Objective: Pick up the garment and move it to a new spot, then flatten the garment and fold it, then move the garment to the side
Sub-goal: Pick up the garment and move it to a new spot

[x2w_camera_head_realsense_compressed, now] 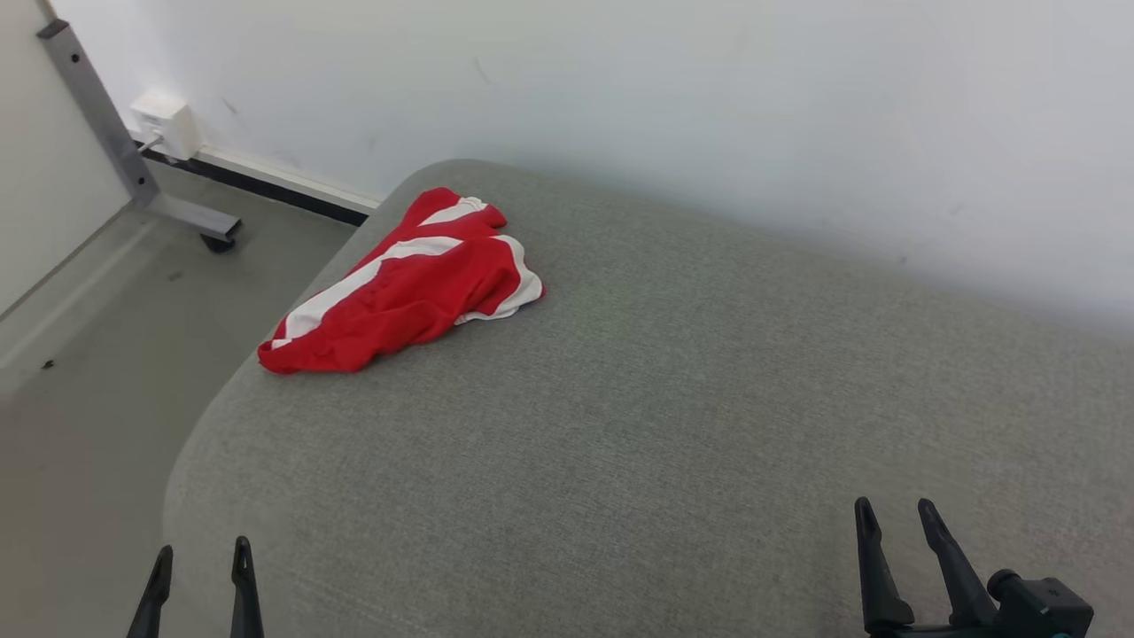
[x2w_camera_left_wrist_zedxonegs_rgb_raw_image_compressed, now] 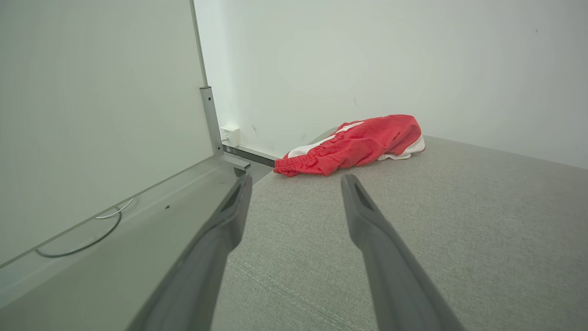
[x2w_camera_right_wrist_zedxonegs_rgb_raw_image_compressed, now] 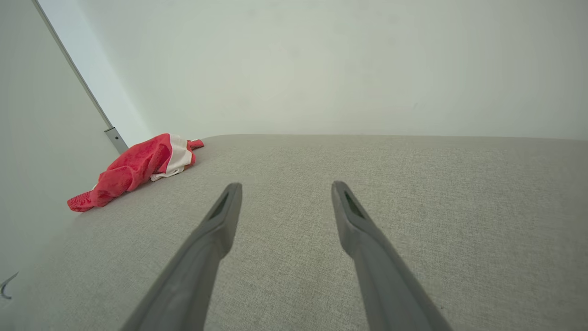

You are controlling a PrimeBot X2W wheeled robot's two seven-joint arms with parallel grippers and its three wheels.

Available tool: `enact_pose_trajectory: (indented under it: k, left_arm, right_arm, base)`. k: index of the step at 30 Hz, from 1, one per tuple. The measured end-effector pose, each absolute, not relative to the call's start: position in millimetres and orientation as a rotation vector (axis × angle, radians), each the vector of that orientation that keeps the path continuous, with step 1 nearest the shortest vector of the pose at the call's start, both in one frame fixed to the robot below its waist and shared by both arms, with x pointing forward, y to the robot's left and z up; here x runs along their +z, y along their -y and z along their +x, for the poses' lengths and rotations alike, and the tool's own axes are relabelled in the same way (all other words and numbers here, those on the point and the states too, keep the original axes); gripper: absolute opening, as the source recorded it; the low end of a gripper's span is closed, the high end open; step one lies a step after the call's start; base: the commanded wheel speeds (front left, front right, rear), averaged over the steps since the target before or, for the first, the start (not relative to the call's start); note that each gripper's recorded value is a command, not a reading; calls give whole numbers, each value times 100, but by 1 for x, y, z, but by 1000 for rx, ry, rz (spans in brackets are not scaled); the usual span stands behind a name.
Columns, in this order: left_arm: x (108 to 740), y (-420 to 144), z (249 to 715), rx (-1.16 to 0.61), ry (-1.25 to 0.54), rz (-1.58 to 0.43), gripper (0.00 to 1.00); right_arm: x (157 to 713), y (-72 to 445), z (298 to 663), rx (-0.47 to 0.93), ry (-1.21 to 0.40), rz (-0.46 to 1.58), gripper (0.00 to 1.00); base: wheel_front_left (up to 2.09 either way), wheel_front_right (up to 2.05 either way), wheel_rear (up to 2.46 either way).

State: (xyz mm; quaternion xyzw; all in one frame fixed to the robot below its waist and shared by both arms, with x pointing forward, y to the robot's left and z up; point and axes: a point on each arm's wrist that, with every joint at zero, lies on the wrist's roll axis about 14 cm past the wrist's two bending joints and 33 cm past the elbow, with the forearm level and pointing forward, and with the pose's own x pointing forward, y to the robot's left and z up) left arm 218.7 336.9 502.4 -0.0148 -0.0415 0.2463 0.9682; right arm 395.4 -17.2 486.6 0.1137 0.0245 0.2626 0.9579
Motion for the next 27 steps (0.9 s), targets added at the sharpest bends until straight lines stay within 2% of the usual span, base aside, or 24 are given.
enact_pose_trajectory:
  k: [7, 17, 22, 27]
  left_arm:
    - [503, -352, 195, 572, 89, -25, 100]
    - [501, -353, 196, 585, 79, -31, 100]
    - [518, -358, 216, 568, 124, -21, 100]
    - [545, -362, 259, 503, 182, 11, 100]
  right_arm:
    - [487, -4, 394, 591, -57, 227, 100]
    - [485, -2, 400, 583, -63, 228, 100]
    - [488, 9, 411, 546, -46, 227, 100]
    - [489, 22, 425, 510, -36, 217, 100]
  base:
    - [0, 0, 0]
    - [0, 0, 0]
    - [0, 0, 0]
    - [0, 0, 0]
